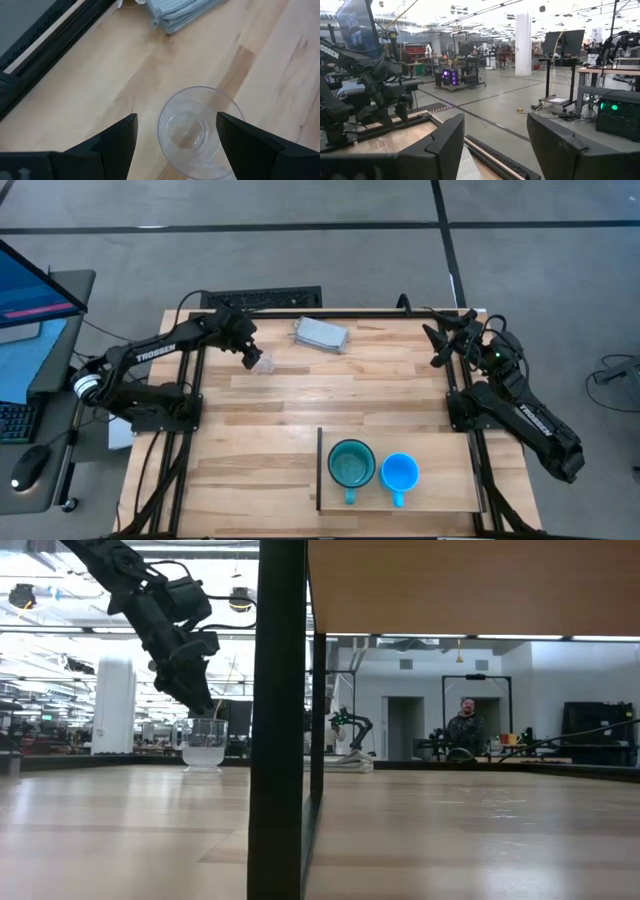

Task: Stack small to large cups/mugs on shelf
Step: Put the transparent mug on the shelf

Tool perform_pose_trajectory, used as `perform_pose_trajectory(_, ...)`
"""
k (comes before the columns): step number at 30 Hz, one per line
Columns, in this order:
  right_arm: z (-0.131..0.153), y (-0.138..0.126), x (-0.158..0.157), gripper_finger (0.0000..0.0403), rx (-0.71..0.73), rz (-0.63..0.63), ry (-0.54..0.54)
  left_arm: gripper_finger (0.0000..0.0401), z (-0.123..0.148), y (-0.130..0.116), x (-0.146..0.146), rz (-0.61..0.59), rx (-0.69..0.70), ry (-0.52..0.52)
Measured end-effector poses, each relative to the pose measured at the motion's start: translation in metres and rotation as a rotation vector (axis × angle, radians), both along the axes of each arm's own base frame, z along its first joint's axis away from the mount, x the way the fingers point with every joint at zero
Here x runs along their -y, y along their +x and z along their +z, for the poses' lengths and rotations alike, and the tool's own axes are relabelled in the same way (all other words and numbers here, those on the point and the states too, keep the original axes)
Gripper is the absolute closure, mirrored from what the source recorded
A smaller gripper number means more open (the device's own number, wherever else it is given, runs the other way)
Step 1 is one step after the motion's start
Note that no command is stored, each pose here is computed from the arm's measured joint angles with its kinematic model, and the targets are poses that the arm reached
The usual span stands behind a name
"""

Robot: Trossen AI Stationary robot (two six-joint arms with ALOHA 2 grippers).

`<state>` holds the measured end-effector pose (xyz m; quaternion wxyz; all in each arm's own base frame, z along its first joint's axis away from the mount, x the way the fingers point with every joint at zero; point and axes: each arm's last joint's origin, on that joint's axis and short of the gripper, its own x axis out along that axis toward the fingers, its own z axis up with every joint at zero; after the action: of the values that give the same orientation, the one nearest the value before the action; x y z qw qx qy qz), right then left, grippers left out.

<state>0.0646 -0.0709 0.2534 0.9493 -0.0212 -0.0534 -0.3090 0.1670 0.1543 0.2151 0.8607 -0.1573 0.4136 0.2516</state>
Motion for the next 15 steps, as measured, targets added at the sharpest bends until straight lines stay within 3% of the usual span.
perform_pose_trajectory(15,0.0000,0.0000,0.0000,0.0164,0.000,0.000,0.000,0.0140,-0.0038,-0.0020,0.0051,0.051,-0.120,0.033)
